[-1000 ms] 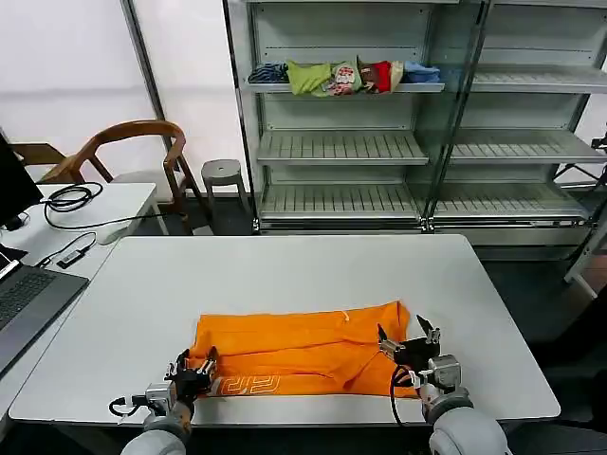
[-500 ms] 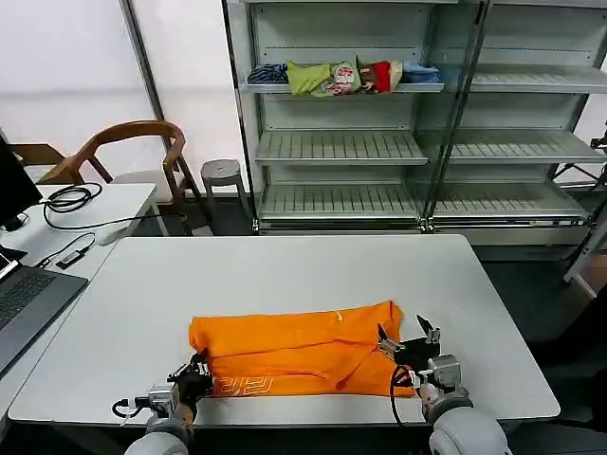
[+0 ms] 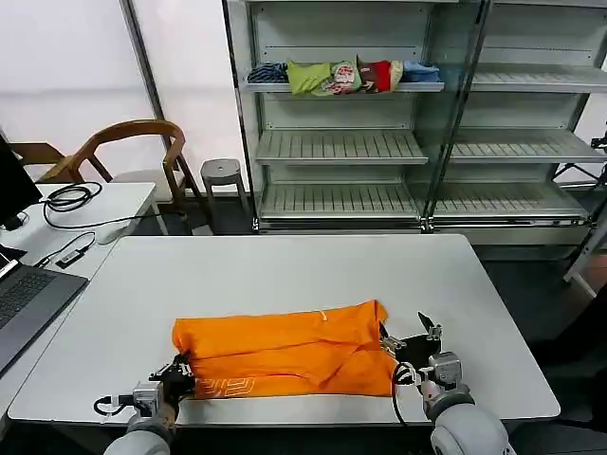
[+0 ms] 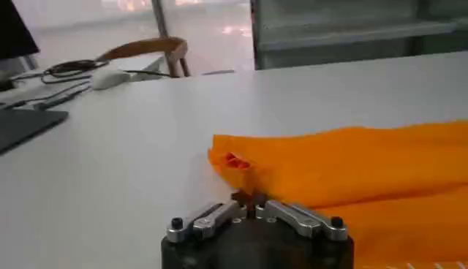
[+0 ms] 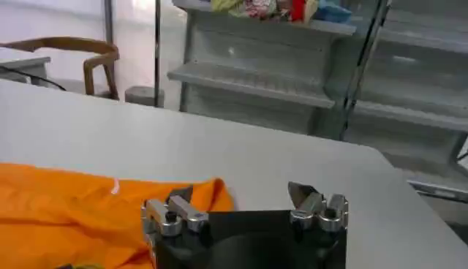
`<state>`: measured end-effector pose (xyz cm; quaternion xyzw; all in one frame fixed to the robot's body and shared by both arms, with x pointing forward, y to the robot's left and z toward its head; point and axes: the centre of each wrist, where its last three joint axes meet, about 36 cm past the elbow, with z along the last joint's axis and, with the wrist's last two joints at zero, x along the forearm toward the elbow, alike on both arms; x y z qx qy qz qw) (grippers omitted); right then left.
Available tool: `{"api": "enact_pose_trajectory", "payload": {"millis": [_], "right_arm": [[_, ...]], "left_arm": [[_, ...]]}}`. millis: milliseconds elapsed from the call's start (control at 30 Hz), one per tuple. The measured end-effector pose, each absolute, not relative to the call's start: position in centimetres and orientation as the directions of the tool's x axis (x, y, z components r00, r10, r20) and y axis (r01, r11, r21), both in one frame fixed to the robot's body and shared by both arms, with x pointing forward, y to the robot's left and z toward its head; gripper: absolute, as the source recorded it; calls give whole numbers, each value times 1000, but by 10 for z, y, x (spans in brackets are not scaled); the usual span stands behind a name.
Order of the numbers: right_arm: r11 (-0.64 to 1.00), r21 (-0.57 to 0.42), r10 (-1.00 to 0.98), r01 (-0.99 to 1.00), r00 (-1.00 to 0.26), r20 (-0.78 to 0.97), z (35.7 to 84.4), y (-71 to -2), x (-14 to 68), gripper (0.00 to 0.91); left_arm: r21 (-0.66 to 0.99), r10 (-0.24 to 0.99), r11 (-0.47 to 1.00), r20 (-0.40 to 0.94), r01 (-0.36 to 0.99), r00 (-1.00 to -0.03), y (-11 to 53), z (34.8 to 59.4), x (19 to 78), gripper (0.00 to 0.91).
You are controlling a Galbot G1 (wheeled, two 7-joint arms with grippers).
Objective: Fold and organize the clothes.
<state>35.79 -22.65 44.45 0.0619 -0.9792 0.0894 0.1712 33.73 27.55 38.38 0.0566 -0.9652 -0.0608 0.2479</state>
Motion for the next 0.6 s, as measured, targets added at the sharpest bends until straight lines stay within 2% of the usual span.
{"api": "enact_pose_trajectory", "payload": {"millis": [333, 600], "right_arm": [[976, -151, -96, -157, -933, 346, 443, -225, 361, 907], [976, -159, -87, -148, -936, 342, 445, -228, 360, 907]], "left_arm": [[264, -263, 950, 399, -165, -878, 316, 408, 345, 10], [253, -242, 954, 327, -162, -913, 315, 428, 349, 10]]}}
